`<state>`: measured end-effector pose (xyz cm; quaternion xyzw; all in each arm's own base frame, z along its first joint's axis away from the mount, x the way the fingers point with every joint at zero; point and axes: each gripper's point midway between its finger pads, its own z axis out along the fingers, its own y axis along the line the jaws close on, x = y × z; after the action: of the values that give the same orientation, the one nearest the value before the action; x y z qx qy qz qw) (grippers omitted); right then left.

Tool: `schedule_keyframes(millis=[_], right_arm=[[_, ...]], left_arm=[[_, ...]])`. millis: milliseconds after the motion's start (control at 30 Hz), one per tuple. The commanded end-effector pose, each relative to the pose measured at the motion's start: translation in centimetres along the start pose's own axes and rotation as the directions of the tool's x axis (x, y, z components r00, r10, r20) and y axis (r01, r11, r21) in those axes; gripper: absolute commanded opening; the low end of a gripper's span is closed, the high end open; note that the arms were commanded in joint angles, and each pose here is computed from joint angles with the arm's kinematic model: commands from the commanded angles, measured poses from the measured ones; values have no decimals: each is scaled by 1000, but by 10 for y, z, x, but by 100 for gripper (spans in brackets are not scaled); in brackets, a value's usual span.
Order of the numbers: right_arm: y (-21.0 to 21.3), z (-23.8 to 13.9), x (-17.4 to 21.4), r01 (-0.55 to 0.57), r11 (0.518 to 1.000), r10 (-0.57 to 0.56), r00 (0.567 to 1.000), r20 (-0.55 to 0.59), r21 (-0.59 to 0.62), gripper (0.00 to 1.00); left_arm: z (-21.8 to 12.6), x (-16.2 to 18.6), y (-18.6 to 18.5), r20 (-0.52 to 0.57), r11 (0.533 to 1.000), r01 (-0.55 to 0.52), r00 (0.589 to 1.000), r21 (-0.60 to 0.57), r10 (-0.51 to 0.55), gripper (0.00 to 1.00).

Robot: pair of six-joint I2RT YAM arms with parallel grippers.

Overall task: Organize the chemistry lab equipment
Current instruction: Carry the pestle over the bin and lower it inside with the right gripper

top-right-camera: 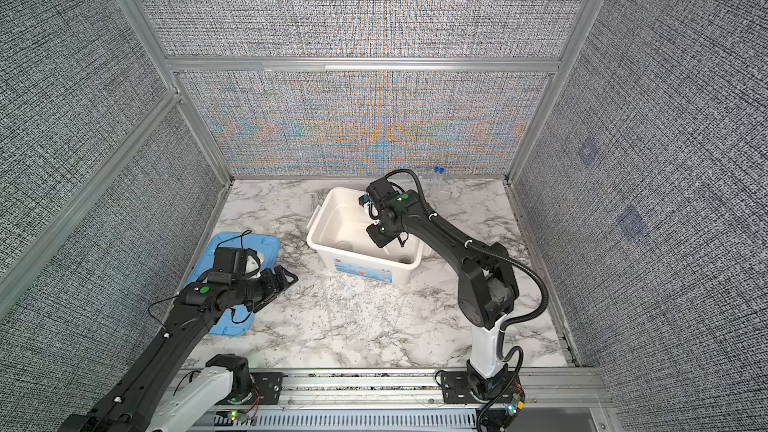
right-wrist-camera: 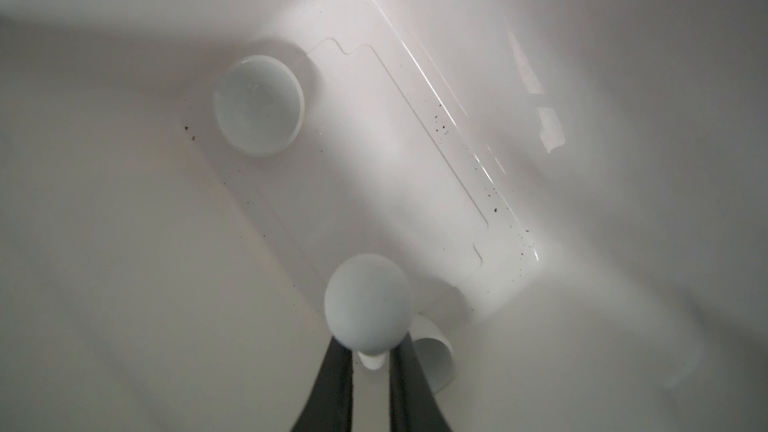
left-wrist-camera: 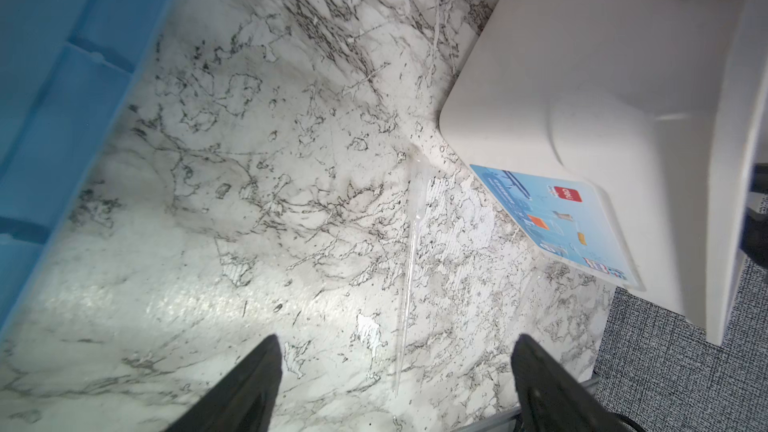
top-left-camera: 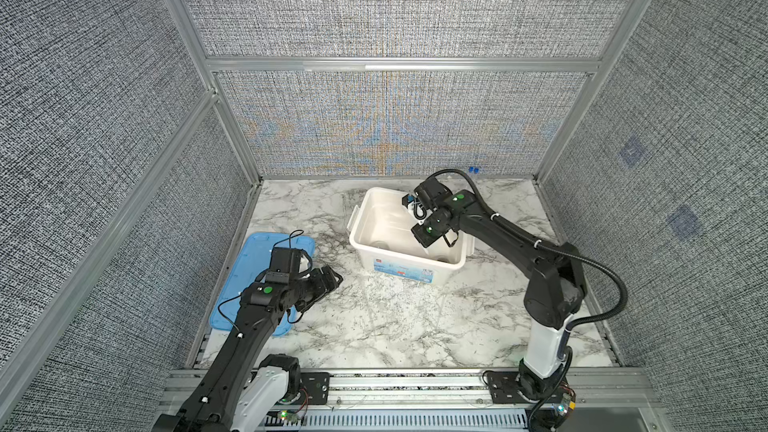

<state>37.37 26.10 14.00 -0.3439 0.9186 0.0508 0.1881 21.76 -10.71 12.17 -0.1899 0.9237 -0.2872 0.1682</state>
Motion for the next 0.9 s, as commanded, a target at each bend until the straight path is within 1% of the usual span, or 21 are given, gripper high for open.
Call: schedule_keyframes(millis=[0, 167, 467, 667, 867], right_arm=[[-1, 14, 5, 24, 1000, -24, 999, -44, 3, 11], [-2, 42, 9, 36, 999, -36, 994, -107, -1, 11], [-2, 77, 13, 40, 999, -40, 985, -168, -9, 11], [-3, 91, 19, 40, 999, -40, 976, -215, -4, 12], [-6, 74, 9, 28, 999, -25, 983, -180, 16, 29]], left_arm=[[-1, -1, -3, 5, 1000, -7, 1000, 14, 7, 88], [-2, 2, -1, 6, 1000, -2, 1000, 14, 2, 88], [-4, 5, 0, 3, 1000, 7, 1000, 18, -7, 88], [-5, 9, 1, 4, 1000, 6, 1000, 26, -6, 88], [-4, 12, 1, -3, 999, 14, 1000, 37, -14, 88]])
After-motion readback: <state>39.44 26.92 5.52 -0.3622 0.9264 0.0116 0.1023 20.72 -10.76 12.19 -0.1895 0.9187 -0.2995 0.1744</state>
